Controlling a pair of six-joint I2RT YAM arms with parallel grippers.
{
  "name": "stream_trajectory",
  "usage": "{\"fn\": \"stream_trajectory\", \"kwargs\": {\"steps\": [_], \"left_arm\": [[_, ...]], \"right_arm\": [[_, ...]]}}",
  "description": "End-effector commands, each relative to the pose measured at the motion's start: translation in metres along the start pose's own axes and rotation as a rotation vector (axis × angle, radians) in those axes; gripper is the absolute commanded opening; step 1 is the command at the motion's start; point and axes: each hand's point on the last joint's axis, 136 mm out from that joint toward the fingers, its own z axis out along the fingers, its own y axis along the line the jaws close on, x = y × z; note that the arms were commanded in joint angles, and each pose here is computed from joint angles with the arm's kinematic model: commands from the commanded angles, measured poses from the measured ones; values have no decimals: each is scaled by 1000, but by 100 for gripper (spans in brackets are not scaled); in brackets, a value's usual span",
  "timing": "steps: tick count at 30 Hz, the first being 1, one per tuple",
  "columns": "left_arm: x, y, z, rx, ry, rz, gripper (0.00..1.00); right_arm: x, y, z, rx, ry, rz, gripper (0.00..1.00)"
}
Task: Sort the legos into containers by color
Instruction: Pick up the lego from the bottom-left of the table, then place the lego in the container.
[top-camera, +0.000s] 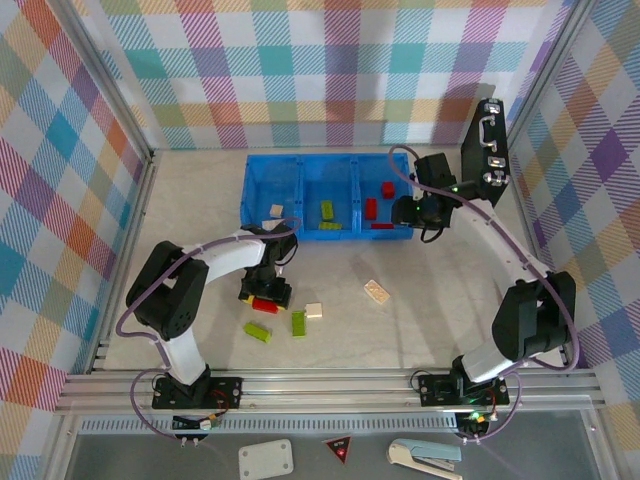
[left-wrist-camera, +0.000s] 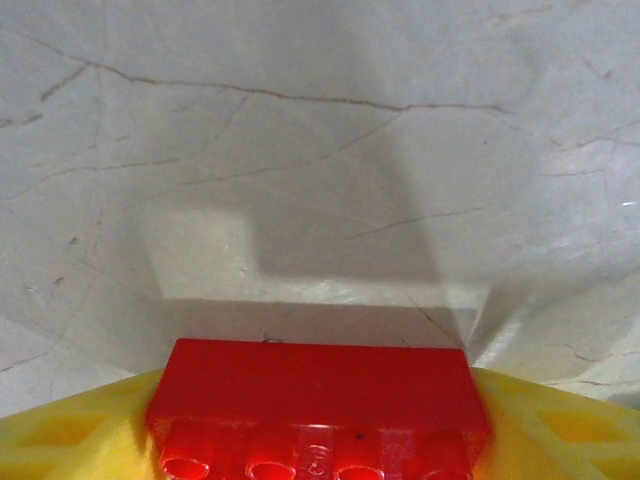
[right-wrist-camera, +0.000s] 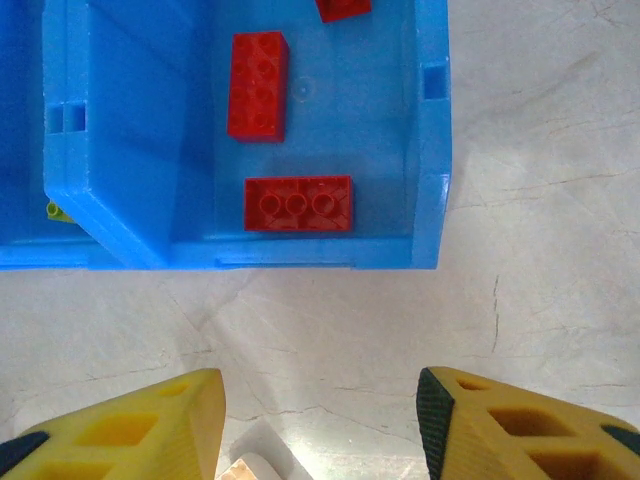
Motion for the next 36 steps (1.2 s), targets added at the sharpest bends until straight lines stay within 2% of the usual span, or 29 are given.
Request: {"fn": "stream_trajectory", "kwargs": {"steps": [1,13,25,36], "left_arm": [[9,-1,5,-9,30,7,66],[-12,-12,-33,26,-79,19,62],[-65,-74,-92,221,-266,36,60],[-130,-133,-139,272,-500,35,59]], "right_arm": [[2,-1,-11,-11,-14,17,55],[8,0,-26,-32,-35,29,55],[36,-8,-38,-36,-28,53,55],[55,-21,-59,-1,-55,63,55]]}}
